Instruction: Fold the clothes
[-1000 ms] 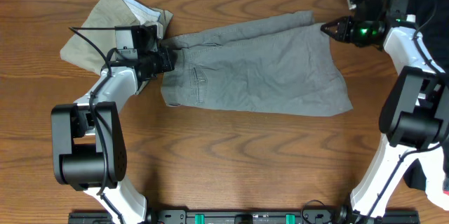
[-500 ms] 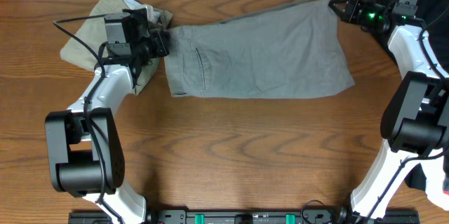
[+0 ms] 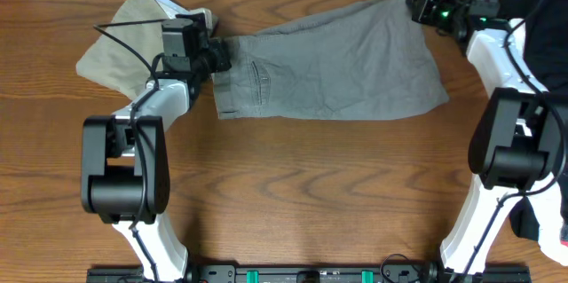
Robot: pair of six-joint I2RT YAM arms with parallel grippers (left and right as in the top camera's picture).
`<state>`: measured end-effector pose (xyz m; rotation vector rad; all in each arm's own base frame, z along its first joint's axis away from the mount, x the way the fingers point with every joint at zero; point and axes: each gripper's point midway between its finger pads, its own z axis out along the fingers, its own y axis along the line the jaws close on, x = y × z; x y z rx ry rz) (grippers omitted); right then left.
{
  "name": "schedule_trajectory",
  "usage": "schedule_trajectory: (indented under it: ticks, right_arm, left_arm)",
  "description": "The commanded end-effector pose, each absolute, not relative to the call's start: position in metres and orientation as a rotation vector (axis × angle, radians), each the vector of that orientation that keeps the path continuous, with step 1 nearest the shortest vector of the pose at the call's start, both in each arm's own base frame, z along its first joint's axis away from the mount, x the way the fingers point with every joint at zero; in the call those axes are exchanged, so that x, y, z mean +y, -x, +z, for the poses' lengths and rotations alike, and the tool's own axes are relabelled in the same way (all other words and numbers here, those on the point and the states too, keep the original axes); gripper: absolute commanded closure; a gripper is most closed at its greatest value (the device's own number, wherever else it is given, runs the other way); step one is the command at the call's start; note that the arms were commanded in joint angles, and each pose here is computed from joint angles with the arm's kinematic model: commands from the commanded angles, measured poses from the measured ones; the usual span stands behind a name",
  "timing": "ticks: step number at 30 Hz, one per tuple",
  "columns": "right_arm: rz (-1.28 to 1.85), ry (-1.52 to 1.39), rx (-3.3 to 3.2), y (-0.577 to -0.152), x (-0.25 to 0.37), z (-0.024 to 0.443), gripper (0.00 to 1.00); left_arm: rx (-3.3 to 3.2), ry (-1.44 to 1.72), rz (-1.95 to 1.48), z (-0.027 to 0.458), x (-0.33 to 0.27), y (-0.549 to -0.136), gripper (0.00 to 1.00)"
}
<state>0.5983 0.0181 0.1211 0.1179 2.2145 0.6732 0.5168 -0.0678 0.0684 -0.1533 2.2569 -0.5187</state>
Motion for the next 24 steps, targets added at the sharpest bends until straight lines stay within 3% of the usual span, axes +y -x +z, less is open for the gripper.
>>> schedule_trajectory:
  ticks: [1, 3, 5, 11, 16, 18, 21, 24]
  right_arm:
    - [0.576, -0.207, 2.243, -0.605, -0.004, 0.101, 0.65]
    - [0.579, -0.226, 2.244, -0.603, -0.014, 0.102, 0.55]
    - [0.606, -0.252, 2.270, -0.595, -0.022, 0.100, 0.52]
    - [0.618, -0.216, 2.509, -0.541, -0.022, 0.083, 0.52]
    - [0.633, -0.138, 2.737, -0.488, 0.003, 0.070, 0.66]
    - [0.630, -0.151, 2.825, -0.470, 0.011, 0.062, 0.76]
    - [0.576, -0.146, 2.922, -0.452, 0.018, 0.049, 0.82]
    - [0.358, -0.235, 3.009, -0.438, 0.004, 0.031, 0.87]
  left_arm:
    - [2.220, 0.221, -0.425, 0.078, -0.045, -0.528, 0.66]
    - [2.207, 0.238, -0.421, 0.085, -0.036, -0.528, 0.55]
    - [2.204, 0.262, -0.409, 0.095, -0.025, -0.524, 0.35]
    - [2.235, 0.152, -0.509, 0.128, -0.038, -0.499, 0.32]
    - [2.332, -0.065, -0.631, 0.123, -0.088, -0.468, 0.50]
    - [2.405, -0.185, -0.620, 0.104, -0.104, -0.452, 0.62]
    - [2.514, -0.279, -0.562, 0.071, -0.114, -0.436, 0.79]
    - [2.607, -0.250, -0.466, 0.039, -0.105, -0.432, 0.85]
